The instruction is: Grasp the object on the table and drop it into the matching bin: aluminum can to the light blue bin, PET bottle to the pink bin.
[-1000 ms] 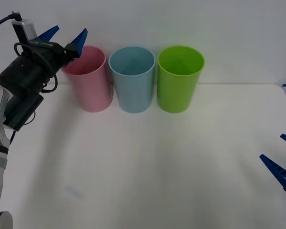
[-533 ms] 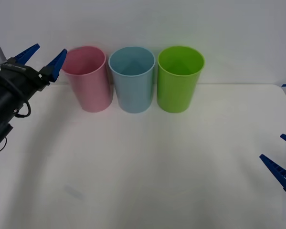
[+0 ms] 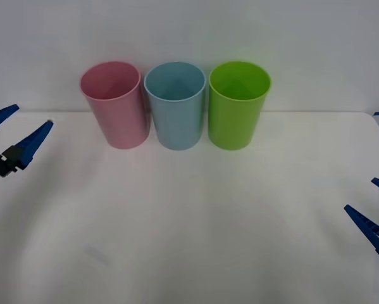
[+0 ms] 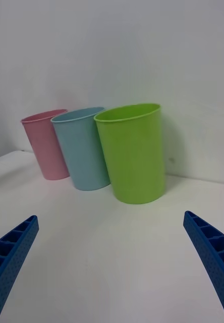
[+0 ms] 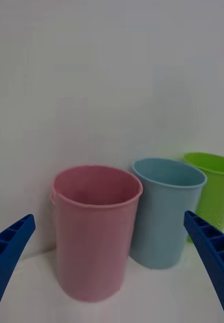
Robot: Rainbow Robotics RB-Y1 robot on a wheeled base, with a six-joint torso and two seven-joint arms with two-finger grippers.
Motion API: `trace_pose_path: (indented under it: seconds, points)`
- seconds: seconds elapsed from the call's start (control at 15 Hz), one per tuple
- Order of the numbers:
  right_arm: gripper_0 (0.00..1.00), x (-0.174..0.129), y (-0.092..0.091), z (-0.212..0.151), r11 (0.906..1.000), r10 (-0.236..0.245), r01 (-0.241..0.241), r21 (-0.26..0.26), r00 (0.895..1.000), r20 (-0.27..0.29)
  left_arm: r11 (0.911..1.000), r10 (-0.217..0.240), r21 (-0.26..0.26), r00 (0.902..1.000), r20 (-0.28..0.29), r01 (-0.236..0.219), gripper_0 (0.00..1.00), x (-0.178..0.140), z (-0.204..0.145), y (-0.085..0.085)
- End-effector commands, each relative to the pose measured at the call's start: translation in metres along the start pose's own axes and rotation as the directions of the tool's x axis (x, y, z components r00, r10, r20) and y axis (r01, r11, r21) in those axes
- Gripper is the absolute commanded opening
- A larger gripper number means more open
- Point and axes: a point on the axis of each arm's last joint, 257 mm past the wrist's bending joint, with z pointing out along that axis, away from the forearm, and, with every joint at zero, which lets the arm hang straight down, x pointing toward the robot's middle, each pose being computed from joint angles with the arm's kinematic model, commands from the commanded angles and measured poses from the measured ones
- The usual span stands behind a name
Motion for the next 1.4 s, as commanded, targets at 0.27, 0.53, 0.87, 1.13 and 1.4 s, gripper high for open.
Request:
trace_pose_path:
  seconds: [0.27, 0.53, 0.87, 1.13, 1.4]
  points:
    - [1.0, 0.0, 0.0, 0.0, 1.0, 0.0, 0.0, 0.0, 1.0, 0.0, 0.9984, 0.039, 0.044, 0.9956, -0.085, -0.035, 1.0, 0.016, -0.071, -0.005]
    - [1.0, 0.0, 0.0, 0.0, 1.0, 0.0, 0.0, 0.0, 1.0, 0.0, 0.9956, 0.059, 0.081, 0.9871, -0.149, -0.047, 1.0, 0.021, -0.119, -0.013]
    - [1.0, 0.0, 0.0, 0.0, 1.0, 0.0, 0.0, 0.0, 1.0, 0.0, 0.9937, 0.079, 0.095, 0.9714, -0.224, -0.059, 1.0, 0.036, -0.163, -0.021]
    - [1.0, 0.0, 0.0, 0.0, 1.0, 0.0, 0.0, 0.0, 1.0, 0.0, 0.9938, 0.076, 0.097, 0.9647, -0.252, -0.053, 1.0, 0.047, -0.174, -0.027]
    - [1.0, 0.0, 0.0, 0.0, 1.0, 0.0, 0.0, 0.0, 1.0, 0.0, 0.992, 0.052, 0.124, 0.9641, -0.261, -0.02, 1.0, 0.059, -0.167, -0.039]
